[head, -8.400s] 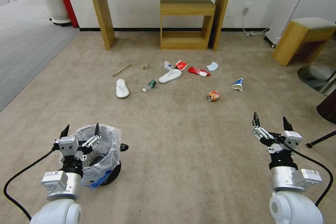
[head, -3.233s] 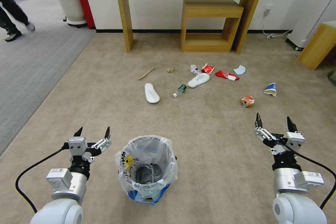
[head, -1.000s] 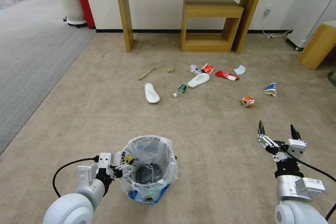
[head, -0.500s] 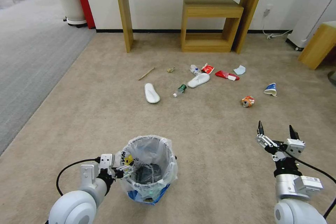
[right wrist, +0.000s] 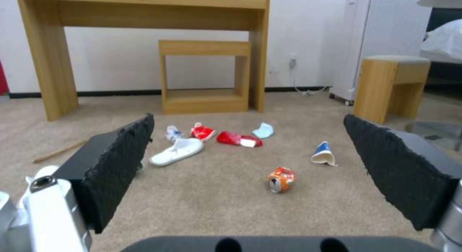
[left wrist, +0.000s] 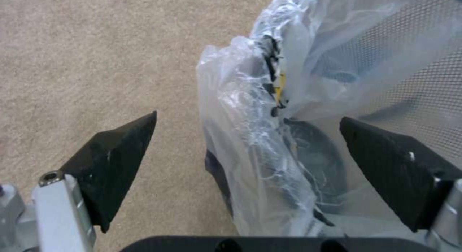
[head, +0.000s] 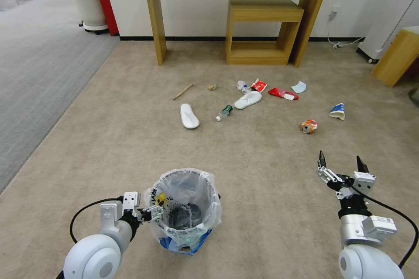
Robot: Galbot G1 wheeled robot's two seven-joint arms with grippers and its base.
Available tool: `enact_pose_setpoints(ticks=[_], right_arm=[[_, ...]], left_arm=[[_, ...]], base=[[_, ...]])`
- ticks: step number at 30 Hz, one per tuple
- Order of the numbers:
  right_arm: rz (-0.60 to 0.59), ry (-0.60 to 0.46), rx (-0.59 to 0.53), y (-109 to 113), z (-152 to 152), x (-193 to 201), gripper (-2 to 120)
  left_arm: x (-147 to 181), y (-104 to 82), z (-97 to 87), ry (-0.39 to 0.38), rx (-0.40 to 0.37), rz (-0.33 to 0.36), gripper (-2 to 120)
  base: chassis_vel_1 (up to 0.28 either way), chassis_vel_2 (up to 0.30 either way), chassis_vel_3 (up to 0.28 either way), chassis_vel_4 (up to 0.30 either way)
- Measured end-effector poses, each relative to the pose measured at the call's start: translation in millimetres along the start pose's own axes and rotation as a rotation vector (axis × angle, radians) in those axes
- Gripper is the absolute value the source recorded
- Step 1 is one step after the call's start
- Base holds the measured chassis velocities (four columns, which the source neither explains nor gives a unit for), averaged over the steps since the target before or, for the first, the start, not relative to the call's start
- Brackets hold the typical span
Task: Pick up the trash bin and place the garbage on the floor into it.
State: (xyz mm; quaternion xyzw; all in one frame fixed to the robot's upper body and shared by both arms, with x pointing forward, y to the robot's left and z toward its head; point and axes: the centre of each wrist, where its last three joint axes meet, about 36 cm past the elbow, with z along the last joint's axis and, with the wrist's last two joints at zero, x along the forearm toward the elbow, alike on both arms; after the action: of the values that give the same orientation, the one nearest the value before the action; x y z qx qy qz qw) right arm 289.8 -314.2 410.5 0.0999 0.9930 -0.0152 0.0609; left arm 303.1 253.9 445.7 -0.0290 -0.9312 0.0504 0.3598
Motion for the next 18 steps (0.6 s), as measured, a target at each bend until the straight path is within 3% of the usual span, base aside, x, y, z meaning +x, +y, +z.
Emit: enact_pose_setpoints(ticks=[18], right_arm=[[-0.002, 0.01, -0.001, -3.3, 7.3, -6.3, 100]], left_arm=[[-17.1, 3.7, 7.6, 0.027, 0.023, -0.03, 100]], base=[[0.0, 0.0, 0.0, 0.0]])
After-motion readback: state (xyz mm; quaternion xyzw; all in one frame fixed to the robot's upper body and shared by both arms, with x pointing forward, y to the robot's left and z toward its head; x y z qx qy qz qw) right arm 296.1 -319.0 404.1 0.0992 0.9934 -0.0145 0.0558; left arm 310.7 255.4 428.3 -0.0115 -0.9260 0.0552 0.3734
